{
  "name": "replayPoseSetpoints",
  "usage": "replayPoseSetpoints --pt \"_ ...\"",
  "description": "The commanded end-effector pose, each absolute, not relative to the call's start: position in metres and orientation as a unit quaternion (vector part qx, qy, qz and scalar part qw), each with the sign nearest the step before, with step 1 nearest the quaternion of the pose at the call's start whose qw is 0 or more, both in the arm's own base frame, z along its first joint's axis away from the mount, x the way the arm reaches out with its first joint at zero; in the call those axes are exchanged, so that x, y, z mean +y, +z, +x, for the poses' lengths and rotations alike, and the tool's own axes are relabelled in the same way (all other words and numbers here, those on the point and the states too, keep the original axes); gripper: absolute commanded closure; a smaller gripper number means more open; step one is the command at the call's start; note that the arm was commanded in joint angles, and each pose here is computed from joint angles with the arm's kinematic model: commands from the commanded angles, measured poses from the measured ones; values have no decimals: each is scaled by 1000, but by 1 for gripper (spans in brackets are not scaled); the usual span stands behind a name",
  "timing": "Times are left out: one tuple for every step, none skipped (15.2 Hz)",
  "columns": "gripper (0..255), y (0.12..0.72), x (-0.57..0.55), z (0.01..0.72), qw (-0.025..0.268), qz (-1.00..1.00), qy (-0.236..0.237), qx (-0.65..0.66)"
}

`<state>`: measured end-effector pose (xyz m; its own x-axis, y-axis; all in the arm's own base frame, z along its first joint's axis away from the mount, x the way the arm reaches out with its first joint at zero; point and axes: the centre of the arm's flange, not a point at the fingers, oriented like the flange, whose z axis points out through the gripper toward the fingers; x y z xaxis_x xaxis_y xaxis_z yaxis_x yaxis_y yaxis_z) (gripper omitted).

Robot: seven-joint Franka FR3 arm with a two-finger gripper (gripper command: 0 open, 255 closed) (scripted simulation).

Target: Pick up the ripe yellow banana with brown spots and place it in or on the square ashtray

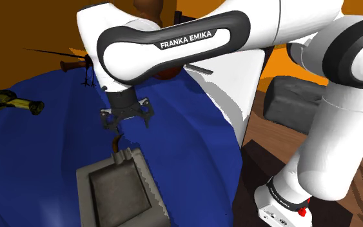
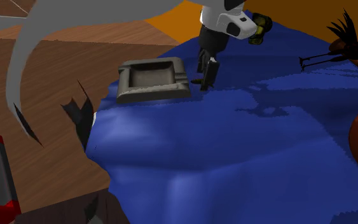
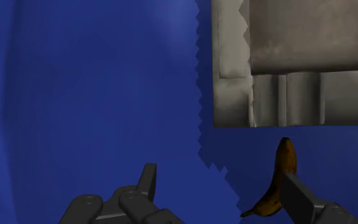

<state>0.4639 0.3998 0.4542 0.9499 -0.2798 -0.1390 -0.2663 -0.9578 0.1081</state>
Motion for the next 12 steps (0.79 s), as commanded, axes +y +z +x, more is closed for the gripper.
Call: replayPoseSetpoints --pt "0 448 423 476 42 985 -79 -146" --pt "0 445 434 483 41 985 -81 -149" --pt "0 442 444 489 40 984 -82 -152" --pt "0 439 455 496 39 984 -84 -155" --pt "0 435 466 503 38 983 -85 -158" --pt "0 435 467 503 38 983 -85 -158" --pt "0 430 466 502 38 983 -85 -158" --pt "0 425 466 501 38 983 -85 -158" --pt "0 420 466 500 38 983 -85 -158" --pt "0 414 466 499 38 983 -85 -158" --pt "0 409 465 498 38 983 -85 -158" --pt "0 404 465 497 38 983 -85 -158"
